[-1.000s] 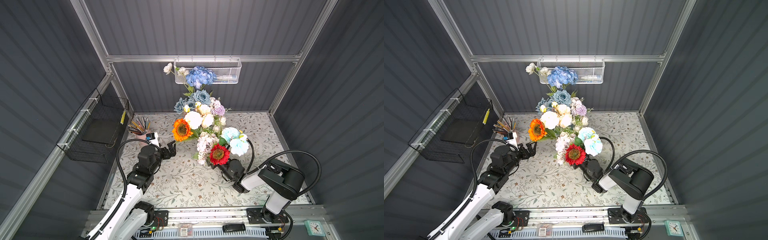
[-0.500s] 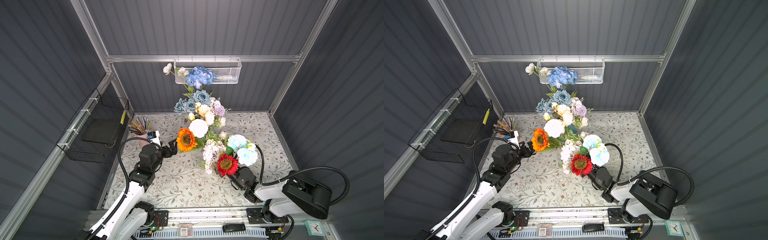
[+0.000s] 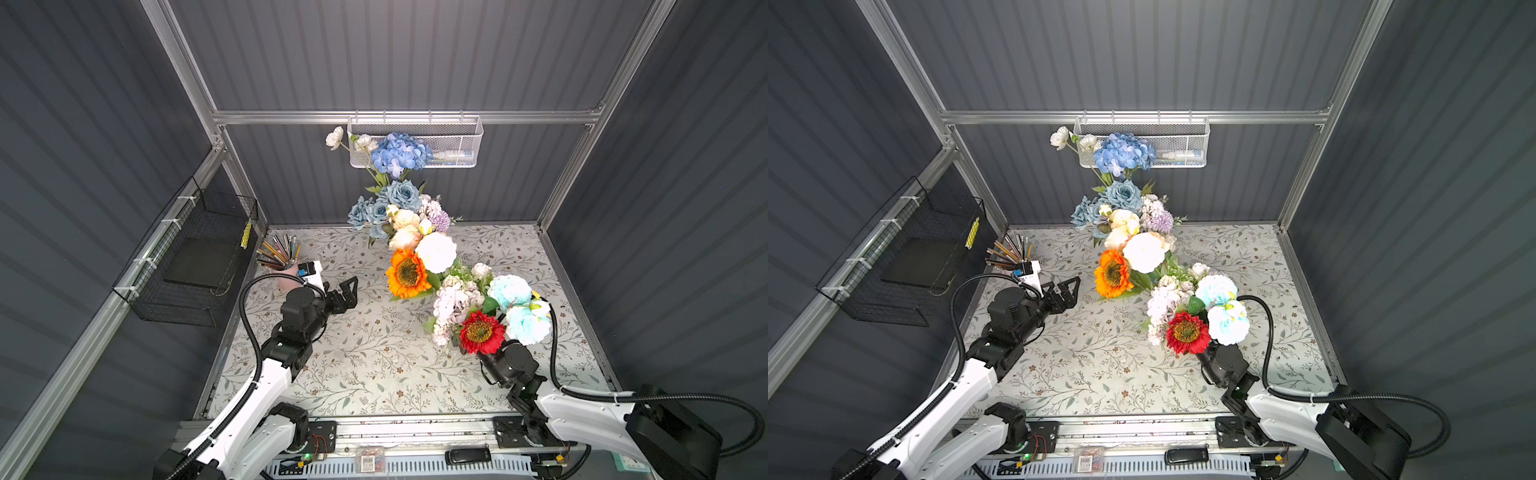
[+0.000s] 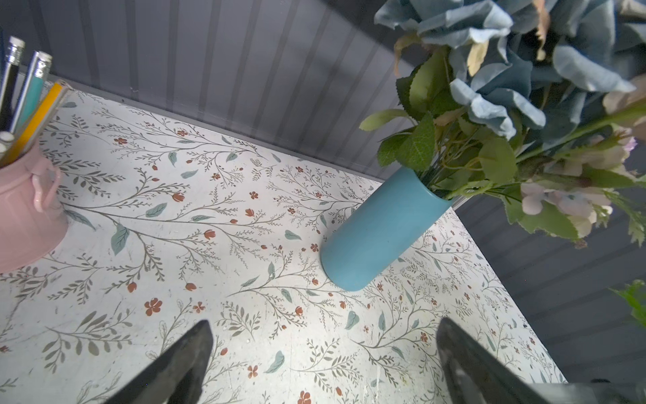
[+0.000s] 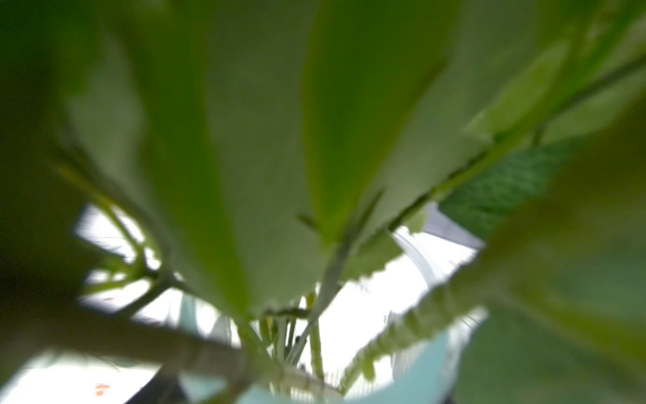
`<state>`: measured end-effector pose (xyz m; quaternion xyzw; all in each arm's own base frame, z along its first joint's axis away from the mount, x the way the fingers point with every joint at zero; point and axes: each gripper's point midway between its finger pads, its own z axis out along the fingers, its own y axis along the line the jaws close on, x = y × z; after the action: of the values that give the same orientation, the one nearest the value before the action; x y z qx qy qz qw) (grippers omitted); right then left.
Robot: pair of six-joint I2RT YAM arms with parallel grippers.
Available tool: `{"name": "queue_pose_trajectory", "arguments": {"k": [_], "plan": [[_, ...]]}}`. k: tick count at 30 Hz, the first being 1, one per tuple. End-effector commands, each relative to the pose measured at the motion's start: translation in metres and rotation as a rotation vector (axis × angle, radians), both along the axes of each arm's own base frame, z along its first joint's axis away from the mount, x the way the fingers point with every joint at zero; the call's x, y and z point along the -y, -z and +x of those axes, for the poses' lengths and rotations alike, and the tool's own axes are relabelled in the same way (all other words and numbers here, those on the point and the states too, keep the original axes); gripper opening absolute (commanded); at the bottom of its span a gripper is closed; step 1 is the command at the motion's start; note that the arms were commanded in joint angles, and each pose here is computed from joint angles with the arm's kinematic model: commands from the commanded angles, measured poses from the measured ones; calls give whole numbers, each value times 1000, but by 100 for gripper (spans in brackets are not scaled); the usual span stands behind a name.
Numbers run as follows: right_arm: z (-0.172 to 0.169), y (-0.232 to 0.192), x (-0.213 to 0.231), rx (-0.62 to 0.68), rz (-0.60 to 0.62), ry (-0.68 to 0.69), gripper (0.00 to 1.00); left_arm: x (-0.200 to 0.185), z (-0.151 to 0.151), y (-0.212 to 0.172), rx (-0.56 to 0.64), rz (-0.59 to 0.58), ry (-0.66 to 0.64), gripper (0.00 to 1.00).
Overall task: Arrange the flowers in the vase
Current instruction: 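Carry the filled glass vase with the right gripper beside the teal vase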
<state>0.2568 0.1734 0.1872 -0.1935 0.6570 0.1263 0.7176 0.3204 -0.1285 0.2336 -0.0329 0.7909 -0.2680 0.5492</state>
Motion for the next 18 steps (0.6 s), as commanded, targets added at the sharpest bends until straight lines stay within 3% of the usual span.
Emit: {"name": "queue_pose_trajectory", "arguments": {"k": [1,8,18], "plan": [[13,-38,20,59,129,55,46,5,1,-5,17,-22,22,100],[55,-43,52,34,141,146,46,2,0,-6,22,-16,8,100],[134,-56,67,140,191,207,46,-3,0,-11,33,12,-10,100]]}}
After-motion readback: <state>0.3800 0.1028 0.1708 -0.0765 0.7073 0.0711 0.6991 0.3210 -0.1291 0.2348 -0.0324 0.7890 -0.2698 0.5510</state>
